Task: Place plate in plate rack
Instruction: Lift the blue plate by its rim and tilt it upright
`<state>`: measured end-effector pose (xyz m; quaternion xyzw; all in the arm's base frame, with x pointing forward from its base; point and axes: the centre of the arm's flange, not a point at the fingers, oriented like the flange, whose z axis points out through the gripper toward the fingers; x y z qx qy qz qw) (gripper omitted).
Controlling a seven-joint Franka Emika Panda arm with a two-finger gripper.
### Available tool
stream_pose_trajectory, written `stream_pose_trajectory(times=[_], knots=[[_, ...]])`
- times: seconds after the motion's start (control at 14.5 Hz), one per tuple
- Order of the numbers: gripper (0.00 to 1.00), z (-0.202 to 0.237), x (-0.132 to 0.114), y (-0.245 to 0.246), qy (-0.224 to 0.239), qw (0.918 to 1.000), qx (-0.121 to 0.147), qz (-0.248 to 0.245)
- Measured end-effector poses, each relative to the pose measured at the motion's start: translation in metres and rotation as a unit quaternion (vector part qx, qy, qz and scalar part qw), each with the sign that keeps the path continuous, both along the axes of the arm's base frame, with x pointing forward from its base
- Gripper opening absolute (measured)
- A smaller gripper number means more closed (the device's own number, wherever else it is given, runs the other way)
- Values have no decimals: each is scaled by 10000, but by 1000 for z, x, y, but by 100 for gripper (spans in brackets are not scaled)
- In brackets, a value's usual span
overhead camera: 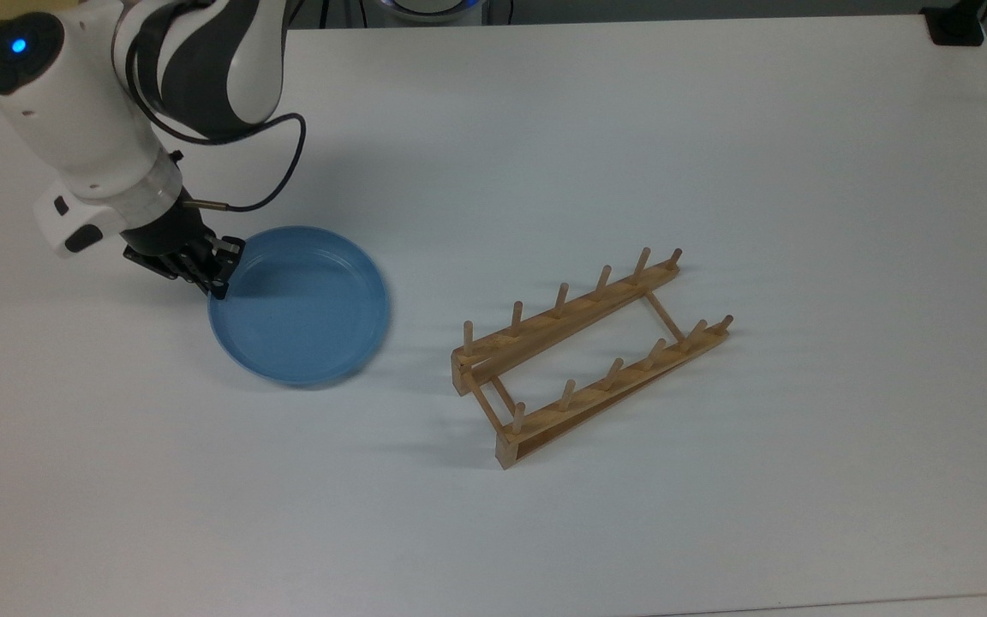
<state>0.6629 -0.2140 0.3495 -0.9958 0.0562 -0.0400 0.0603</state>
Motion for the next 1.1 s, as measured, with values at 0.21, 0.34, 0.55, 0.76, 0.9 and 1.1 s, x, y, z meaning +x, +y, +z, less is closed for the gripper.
stream_pose_trajectory(times=[0.21, 0.34, 0.55, 0.76, 0.9, 1.1], knots=[[5, 36, 0, -1, -294, 9996, 14, -41], [5, 65, -3, -1, -504, 9987, -15, -52], [5, 105, -9, -2, -795, 9968, -62, -55], [5, 151, -13, 2, -1161, 9931, -135, -14], [5, 196, -14, 14, -1544, 9877, -229, 93], [5, 259, -18, 45, -2219, 9737, -447, 272]])
